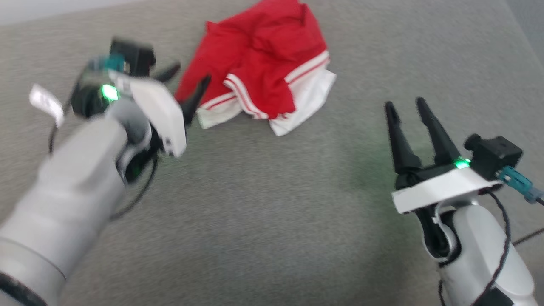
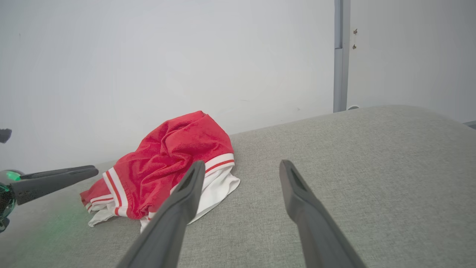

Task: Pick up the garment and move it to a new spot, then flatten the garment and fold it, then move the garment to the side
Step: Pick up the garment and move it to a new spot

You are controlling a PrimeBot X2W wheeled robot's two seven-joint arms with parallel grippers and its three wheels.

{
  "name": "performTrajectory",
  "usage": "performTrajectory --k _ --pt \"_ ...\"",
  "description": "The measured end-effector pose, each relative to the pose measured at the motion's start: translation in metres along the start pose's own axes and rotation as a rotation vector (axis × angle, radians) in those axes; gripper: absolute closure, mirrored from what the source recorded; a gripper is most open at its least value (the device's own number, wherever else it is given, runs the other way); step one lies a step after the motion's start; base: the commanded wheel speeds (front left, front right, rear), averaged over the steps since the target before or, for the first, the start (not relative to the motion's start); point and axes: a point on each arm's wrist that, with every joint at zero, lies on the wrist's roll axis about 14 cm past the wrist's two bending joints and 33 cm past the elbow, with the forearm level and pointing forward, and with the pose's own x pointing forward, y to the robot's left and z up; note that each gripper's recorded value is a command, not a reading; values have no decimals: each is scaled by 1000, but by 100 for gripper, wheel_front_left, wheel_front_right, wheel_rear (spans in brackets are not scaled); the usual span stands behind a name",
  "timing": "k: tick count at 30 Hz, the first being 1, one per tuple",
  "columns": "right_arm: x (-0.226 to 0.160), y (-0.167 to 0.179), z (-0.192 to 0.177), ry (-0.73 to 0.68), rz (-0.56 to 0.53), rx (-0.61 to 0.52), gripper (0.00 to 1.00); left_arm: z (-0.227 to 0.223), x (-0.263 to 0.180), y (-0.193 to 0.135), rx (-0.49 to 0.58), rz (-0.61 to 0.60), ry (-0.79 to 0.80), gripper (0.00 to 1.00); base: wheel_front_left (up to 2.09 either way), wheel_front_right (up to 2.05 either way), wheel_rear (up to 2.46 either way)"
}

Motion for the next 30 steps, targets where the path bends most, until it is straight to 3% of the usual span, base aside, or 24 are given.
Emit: performTrajectory --k 7,13,20,30 --pt "4 14 -3 20 77 -27 0 -45 -84 42 -219 243 -120 0 0 0 0" --pt "3 22 -9 41 120 -45 0 -54 -147 64 -280 404 -195 0 0 0 0" --pt "0 33 -10 51 166 -65 0 -72 -213 70 -270 563 -262 0 0 0 0" --pt "-8 29 10 3 161 -76 0 -83 -275 51 -137 726 -340 0 0 0 0"
